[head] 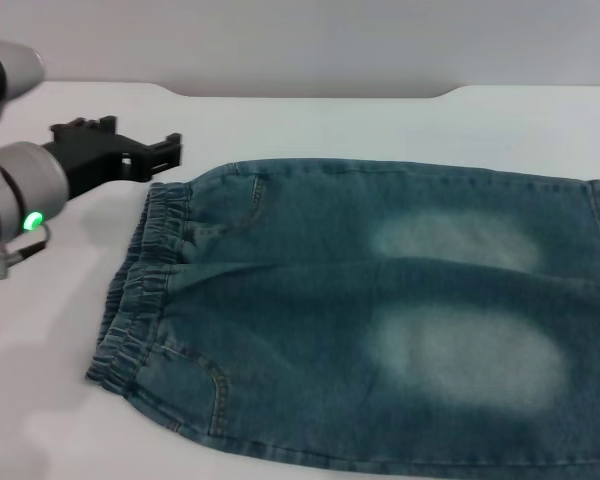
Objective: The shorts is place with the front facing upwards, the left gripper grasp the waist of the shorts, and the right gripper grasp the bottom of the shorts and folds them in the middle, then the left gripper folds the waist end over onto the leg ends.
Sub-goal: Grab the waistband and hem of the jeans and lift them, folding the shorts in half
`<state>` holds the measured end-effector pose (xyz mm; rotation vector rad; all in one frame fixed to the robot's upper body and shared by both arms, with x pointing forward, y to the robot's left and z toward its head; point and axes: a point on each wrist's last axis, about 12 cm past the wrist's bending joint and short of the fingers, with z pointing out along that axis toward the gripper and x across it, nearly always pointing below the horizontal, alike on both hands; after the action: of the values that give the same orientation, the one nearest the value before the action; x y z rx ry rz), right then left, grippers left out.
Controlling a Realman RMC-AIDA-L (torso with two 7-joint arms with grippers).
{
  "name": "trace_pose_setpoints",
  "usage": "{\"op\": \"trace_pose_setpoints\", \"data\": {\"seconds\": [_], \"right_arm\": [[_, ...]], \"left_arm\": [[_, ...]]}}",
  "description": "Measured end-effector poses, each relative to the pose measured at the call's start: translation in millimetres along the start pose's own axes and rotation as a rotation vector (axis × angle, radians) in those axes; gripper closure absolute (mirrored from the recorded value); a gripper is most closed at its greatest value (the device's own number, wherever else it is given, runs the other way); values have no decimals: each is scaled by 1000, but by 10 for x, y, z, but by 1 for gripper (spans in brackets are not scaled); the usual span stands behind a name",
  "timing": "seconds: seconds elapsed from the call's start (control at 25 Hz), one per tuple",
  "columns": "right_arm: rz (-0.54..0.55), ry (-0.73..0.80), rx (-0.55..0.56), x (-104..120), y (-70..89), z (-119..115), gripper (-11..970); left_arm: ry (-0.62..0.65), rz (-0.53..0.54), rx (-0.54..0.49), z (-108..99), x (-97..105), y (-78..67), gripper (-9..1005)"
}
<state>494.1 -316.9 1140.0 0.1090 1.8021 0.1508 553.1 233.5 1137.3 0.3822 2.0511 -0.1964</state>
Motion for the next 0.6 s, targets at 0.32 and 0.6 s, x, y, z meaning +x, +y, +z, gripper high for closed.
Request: {"op": "trace_pose_setpoints", "data": {"seconds": [0.32, 0.6], "right_arm": [[-37, 137, 34, -213, -10, 113, 230], [-60, 109, 132, -301, -27, 206, 231]], "left_arm": [[41, 15, 3, -23, -110, 50, 183], [70, 12, 11, 67, -82, 45, 182]]}}
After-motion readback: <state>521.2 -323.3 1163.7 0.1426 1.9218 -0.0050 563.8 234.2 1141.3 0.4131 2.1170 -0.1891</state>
